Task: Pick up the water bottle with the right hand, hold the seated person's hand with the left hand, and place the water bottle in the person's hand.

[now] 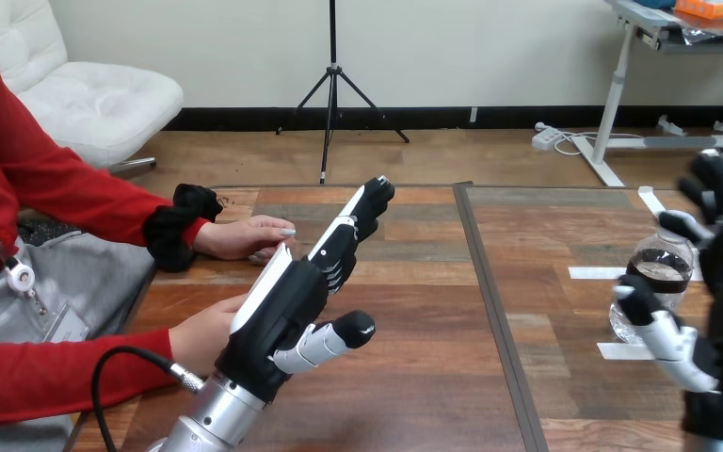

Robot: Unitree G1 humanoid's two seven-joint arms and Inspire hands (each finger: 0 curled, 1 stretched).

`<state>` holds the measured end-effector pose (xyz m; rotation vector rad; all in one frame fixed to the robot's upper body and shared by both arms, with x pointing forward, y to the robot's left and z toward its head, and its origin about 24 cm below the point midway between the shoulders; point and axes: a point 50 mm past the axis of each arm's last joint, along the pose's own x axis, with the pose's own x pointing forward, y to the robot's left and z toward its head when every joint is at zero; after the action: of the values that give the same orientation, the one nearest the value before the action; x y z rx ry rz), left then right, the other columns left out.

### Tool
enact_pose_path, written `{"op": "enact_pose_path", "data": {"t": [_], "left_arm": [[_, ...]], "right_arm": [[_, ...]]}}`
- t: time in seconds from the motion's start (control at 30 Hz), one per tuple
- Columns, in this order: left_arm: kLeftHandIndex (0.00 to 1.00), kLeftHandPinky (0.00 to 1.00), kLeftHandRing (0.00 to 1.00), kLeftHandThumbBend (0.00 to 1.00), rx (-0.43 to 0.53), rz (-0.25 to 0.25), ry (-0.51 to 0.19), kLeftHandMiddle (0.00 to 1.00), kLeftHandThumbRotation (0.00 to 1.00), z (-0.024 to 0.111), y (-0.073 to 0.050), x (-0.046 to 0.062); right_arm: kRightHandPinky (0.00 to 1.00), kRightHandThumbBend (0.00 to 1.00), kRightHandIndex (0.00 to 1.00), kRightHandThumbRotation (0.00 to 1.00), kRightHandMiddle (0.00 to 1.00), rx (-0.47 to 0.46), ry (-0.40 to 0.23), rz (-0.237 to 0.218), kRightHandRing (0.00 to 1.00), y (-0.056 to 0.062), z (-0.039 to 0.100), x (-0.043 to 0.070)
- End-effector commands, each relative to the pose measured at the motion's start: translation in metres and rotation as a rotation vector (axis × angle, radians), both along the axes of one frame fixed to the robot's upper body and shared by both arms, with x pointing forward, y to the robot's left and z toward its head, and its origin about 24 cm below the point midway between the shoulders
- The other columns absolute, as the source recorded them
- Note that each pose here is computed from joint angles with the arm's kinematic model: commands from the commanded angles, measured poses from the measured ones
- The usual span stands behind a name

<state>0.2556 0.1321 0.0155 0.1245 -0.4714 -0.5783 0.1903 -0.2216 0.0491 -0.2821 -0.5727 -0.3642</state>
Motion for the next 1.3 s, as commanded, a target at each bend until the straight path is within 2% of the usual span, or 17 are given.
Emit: {"op": "enact_pose_path", "data": {"t": [0.0,0.13,0.23,0.4,0.6,0.7,1.03,1.27], "left_arm": [[1.00,1.00,1.00,1.00,-0.025,-0.002,-0.062,1.00,0.85,0.016,-0.004,0.013],[1.00,1.00,1.00,1.00,-0.030,-0.003,-0.059,1.00,0.85,0.016,-0.004,0.013],[1.00,1.00,1.00,1.00,-0.037,-0.006,-0.058,1.00,0.85,0.016,-0.005,0.013],[1.00,1.00,1.00,1.00,-0.033,-0.003,-0.060,1.00,0.85,0.016,-0.005,0.013],[1.00,1.00,1.00,1.00,-0.031,0.002,-0.062,1.00,0.85,0.016,-0.004,0.013],[1.00,1.00,1.00,1.00,-0.032,0.007,-0.062,1.00,0.86,0.016,-0.003,0.013],[1.00,1.00,1.00,1.00,-0.042,0.010,-0.072,1.00,0.86,0.017,-0.002,0.012],[1.00,1.00,1.00,1.00,-0.040,0.013,-0.079,1.00,0.87,0.018,-0.001,0.012]], "right_arm": [[0.74,1.00,0.90,0.69,0.90,-0.017,-0.113,-0.003,0.87,-0.006,0.019,0.012],[0.75,1.00,0.90,0.68,0.91,0.000,-0.114,-0.016,0.87,-0.009,0.018,0.013],[0.74,1.00,0.88,0.67,0.90,0.022,-0.101,-0.064,0.86,-0.012,0.017,0.013],[0.75,1.00,0.89,0.66,0.91,0.020,-0.089,-0.075,0.88,-0.018,0.014,0.016],[0.76,1.00,0.90,0.68,0.93,0.010,-0.067,-0.112,0.90,-0.023,0.011,0.019],[0.77,1.00,0.91,0.67,0.93,0.037,-0.057,-0.104,0.91,-0.026,0.009,0.022],[0.80,1.00,0.93,0.65,0.94,0.069,0.000,-0.140,0.93,-0.035,-0.001,0.033],[0.84,1.00,0.94,0.64,0.95,0.095,0.044,-0.141,0.95,-0.039,-0.008,0.041]]}}
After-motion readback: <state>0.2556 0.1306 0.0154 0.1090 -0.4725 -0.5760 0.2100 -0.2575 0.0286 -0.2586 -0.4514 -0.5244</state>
